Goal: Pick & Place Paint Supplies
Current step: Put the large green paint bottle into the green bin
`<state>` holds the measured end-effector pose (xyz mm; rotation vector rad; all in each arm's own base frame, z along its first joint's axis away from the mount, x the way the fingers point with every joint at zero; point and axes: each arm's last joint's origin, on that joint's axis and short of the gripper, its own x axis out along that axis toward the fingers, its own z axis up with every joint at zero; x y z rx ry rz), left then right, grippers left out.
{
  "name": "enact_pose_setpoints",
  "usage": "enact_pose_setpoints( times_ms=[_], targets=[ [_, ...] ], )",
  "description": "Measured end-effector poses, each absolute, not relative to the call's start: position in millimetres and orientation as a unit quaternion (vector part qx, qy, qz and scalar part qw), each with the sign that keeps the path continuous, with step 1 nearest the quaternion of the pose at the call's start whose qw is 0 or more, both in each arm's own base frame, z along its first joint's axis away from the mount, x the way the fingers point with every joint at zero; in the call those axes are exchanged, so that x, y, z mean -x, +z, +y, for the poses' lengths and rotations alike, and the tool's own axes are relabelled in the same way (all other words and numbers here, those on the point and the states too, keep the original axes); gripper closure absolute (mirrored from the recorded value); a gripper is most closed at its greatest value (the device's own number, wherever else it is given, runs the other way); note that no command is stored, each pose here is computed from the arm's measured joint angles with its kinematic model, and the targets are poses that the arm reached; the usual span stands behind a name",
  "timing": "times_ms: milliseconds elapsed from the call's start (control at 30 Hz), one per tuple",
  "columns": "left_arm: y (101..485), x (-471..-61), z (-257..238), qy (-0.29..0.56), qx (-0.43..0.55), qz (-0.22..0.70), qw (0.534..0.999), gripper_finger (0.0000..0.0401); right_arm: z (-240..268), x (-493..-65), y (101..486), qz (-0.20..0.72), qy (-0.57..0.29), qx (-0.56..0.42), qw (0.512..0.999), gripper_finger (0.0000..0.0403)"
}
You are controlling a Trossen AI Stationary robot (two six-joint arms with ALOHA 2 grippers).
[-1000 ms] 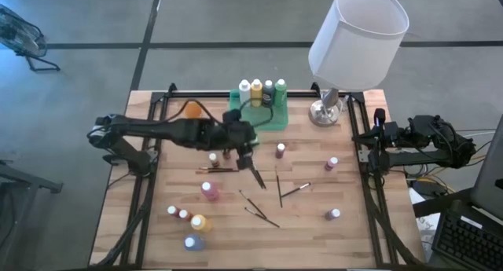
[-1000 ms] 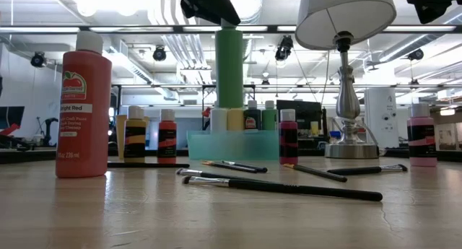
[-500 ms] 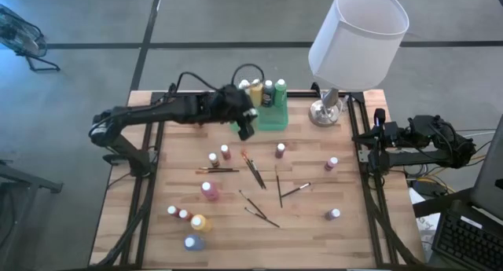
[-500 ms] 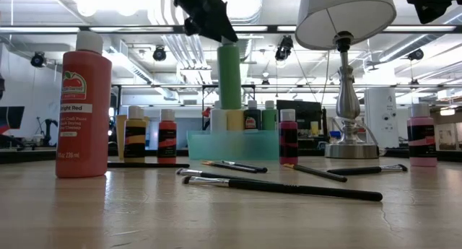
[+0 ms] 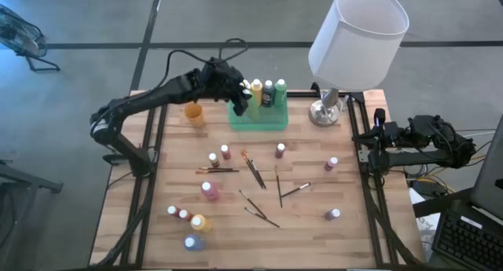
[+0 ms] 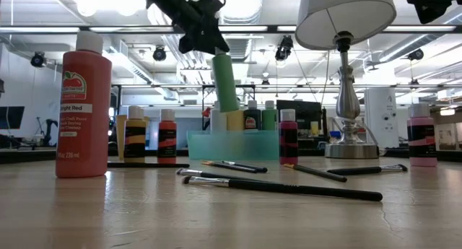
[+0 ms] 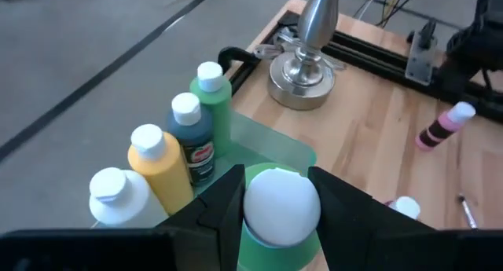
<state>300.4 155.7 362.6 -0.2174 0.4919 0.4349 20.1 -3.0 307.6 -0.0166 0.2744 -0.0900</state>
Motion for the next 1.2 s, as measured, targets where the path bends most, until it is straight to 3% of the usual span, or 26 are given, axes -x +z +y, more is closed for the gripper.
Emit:
enact_pose_setpoints(
  times_ms=[300,1200],
  targets=[
    [345,-313,179,0.187,0.128,0.233,0.946,0.0266,-3,-20,308,0.137,-0.045,0.008,0.990,0.0394],
    [275,-351,220,0.279,0.101,0.274,0.915,0.0267,-3,-20,308,0.137,-0.045,0.008,0.990,0.0394]
  ],
)
